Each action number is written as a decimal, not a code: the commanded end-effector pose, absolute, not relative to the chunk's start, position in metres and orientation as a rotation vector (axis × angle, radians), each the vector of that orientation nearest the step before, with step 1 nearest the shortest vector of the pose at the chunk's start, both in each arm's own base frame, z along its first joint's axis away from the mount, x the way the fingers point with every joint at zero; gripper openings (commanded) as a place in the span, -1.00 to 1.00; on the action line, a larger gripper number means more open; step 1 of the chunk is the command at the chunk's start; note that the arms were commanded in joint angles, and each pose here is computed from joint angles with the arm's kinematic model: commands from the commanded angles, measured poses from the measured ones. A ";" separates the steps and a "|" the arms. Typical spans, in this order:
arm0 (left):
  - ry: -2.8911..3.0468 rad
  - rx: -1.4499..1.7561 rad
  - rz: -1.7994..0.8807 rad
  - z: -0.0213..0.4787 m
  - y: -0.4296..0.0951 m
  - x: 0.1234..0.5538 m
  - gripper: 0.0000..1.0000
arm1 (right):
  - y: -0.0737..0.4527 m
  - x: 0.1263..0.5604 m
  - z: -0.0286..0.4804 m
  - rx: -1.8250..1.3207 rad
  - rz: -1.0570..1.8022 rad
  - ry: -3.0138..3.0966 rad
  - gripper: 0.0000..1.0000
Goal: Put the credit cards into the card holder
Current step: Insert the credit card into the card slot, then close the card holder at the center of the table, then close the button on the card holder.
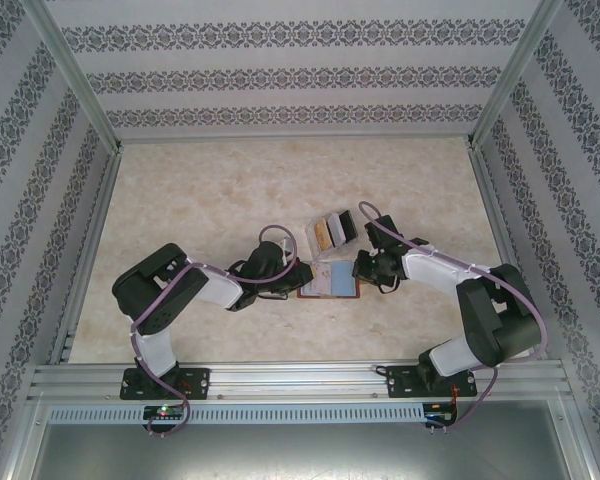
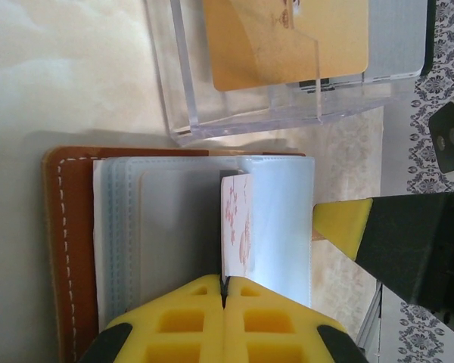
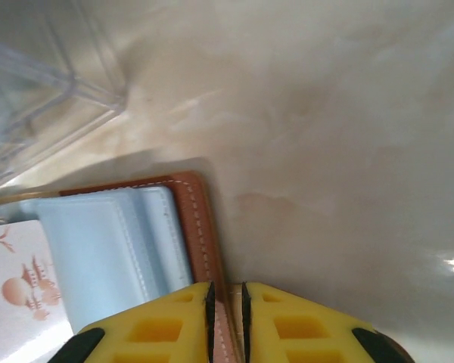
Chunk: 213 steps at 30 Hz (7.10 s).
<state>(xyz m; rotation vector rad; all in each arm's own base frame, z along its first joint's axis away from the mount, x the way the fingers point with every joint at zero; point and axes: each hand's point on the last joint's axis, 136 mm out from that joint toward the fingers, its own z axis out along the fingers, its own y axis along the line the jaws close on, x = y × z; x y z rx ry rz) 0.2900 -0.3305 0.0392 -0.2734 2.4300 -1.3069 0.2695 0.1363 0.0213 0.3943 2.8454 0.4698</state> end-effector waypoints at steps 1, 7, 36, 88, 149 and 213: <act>2.419 -0.289 -1.310 0.034 -0.334 0.288 -1.00 | 0.121 0.260 0.007 0.384 0.347 2.896 -0.62; 2.355 -0.379 -1.420 0.042 -0.340 0.293 -1.00 | 0.120 0.254 -0.008 0.351 0.274 2.956 -0.72; 2.567 -0.305 -1.172 0.017 -0.367 0.282 -0.82 | 0.130 0.252 -0.011 0.349 0.333 2.967 -0.74; 2.622 0.098 -0.923 0.084 -0.388 0.278 0.39 | 0.129 0.256 -0.007 0.424 0.446 2.933 -0.76; 2.492 -0.253 -1.191 0.104 -0.327 0.309 -0.13 | 0.149 0.256 -0.012 0.321 0.472 2.980 -0.77; 2.748 -0.079 -1.164 0.024 -0.390 0.284 -0.38 | 0.169 0.257 0.071 0.282 0.939 2.814 -1.00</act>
